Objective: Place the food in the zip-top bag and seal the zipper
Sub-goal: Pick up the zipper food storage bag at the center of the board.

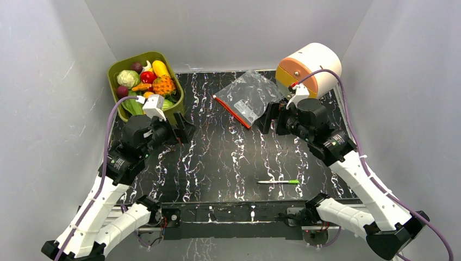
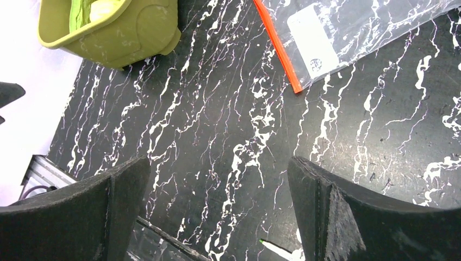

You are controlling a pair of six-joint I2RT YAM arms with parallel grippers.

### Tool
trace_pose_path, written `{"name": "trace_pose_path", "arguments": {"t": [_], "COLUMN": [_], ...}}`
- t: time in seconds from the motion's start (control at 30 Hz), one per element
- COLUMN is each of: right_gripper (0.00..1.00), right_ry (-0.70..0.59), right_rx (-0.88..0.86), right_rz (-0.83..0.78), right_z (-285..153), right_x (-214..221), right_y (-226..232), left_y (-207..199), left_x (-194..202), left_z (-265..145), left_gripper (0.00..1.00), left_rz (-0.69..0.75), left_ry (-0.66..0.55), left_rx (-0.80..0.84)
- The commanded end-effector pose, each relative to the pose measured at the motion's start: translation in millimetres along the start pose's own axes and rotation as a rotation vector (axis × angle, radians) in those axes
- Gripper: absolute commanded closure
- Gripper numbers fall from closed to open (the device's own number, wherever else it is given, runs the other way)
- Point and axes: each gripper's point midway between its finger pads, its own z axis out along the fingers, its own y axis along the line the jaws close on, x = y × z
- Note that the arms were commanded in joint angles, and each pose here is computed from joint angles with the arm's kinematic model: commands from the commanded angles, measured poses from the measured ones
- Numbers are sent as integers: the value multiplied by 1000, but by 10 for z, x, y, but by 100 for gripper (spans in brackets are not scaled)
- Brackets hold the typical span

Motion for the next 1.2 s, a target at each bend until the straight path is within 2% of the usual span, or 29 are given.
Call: {"name": "trace_pose_path", "arguments": {"t": [0.0,0.17,0.33,0.53,0.73,0.83,0.93,1.17], "right_gripper": [2,2,5,19,47,51,55,58], "right_ry": [-84,-81,-22,35,76,93,107,152], "right_rx": [-42,-10,71,132,212,229,260,307], "right_rz": [-12,-17,-62,-131,-214,-240,-270,-362], "right_z": [36,212,541,884,1256,1492,1698,2190], "right_x": [-212,-196,-42,19,140,235,233,389], "right_y": [112,45,-156,-289,-514,-593,-642,-699], "left_y": [-62,13,-7,142,221,279,150,67], "left_x": [-26,62,231,314,458,524,581,528], "left_z": [-63,-43,-3,-33,-23,-26,-71,-172], "left_gripper": [2,2,2,2,2,2,2,2], "left_rz": [20,26,83,56,27,28,81,107], "left_ry": [-28,5,50,58,99,145,176,116], "left_rx": [42,10,63,-8,-39,-76,19,86]}}
